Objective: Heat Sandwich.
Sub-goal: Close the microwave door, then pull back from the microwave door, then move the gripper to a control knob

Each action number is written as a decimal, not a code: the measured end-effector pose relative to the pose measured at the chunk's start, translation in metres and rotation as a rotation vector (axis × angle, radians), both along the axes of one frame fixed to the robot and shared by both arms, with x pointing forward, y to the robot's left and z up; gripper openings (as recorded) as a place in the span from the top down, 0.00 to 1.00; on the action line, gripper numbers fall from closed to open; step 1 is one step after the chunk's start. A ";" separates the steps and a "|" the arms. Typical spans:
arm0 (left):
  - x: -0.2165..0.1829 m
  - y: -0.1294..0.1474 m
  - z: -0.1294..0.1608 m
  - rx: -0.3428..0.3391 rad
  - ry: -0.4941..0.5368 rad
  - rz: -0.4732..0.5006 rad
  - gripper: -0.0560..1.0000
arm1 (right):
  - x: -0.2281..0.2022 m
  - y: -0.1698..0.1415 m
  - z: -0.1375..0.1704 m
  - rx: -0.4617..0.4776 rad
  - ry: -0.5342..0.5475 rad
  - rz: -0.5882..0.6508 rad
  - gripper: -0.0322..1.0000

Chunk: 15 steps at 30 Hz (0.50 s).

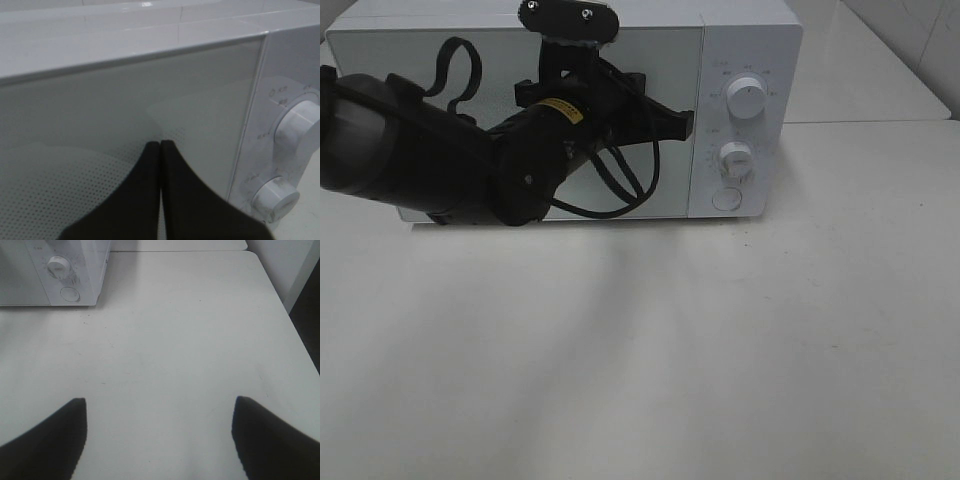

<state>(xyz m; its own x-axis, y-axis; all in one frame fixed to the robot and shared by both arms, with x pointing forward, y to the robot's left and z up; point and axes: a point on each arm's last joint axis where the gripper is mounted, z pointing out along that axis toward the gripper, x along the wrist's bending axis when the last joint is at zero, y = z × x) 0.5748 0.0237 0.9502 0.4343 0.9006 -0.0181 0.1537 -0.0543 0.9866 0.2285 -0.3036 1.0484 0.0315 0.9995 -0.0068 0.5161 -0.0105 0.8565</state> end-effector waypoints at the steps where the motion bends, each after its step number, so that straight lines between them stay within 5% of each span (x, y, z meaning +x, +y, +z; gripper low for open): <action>1: 0.000 0.000 0.001 -0.001 0.002 -0.002 0.94 | 0.000 0.000 0.000 0.000 0.000 0.000 0.23; 15: -0.034 0.028 0.002 -0.003 0.059 0.048 0.95 | 0.000 0.000 0.000 0.000 0.000 0.000 0.23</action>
<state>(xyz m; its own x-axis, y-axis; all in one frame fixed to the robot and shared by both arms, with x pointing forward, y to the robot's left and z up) 0.5406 0.0518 0.9525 0.3891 0.9201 -0.0451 0.2136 -0.0425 0.9760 0.2285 -0.3036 1.0484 0.0315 0.9995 -0.0068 0.5161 -0.0105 0.8565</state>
